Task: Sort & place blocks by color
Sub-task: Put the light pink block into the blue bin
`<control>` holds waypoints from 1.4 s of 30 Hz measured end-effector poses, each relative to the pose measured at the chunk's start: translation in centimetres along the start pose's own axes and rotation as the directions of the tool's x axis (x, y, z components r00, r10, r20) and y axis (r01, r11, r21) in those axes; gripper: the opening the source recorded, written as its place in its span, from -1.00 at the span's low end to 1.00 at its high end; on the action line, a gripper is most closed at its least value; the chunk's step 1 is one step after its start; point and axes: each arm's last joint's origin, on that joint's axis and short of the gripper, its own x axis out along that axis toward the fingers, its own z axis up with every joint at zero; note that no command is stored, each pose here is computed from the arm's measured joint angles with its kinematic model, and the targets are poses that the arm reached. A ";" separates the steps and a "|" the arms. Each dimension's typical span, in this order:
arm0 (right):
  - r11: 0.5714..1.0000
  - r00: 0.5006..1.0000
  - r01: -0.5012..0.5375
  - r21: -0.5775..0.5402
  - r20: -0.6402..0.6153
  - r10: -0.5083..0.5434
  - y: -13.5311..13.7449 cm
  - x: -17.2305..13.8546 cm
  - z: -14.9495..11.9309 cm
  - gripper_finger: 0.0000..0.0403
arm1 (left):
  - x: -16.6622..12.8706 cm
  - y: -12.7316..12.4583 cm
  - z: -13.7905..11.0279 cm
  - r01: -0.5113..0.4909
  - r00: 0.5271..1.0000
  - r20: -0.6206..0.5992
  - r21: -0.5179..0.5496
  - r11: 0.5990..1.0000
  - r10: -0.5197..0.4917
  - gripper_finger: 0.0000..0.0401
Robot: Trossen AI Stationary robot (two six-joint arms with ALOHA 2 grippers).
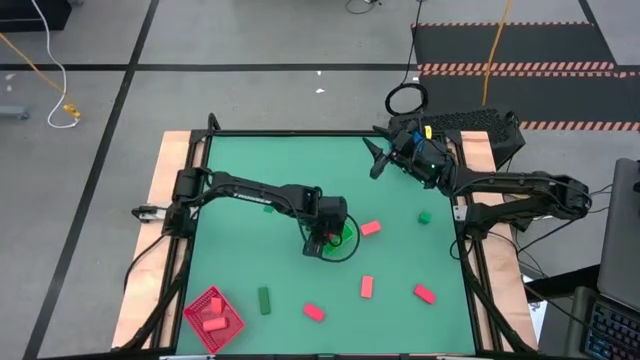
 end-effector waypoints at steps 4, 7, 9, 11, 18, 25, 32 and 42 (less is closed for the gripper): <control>1.000 1.000 0.000 -0.001 -0.001 0.000 0.0 0.0 0.0 -0.01 | -0.2 0.7 0.0 -0.010 1.000 0.011 -0.006 1.000 0.010 -0.17; 1.000 1.000 0.000 -0.004 -0.002 0.000 0.0 0.0 0.0 -0.01 | -0.2 1.1 -0.2 -0.012 1.000 0.008 -0.016 1.000 0.012 -0.17; 1.000 1.000 0.000 -0.004 -0.002 0.000 0.0 0.0 0.0 -0.01 | 0.0 1.2 -0.2 -0.011 1.000 0.006 -0.018 1.000 0.011 -0.17; 1.000 1.000 0.000 -0.004 -0.002 0.000 0.0 0.0 0.0 -0.01 | 0.2 1.2 -0.3 -0.010 1.000 -0.003 -0.021 1.000 0.010 -0.17; 1.000 1.000 0.000 -0.004 -0.002 0.000 0.0 0.0 0.0 -0.01 | 1.5 1.3 -0.4 -0.006 1.000 -0.017 -0.024 1.000 0.005 -0.17; 1.000 1.000 0.000 -0.004 -0.003 0.000 0.0 0.0 0.0 -0.01 | 2.1 1.4 -0.3 -0.011 1.000 -0.006 -0.025 1.000 0.011 -0.17; 1.000 1.000 0.001 -0.022 -0.003 -0.001 0.0 0.0 0.0 -0.01 | 2.1 1.5 -0.3 -0.053 0.998 -0.017 -0.021 0.998 0.053 -0.20; 1.000 1.000 0.001 -0.027 -0.003 -0.001 0.0 0.0 0.0 -0.01 | 1.3 1.5 -0.1 -0.062 0.998 -0.005 -0.030 0.998 0.061 -0.91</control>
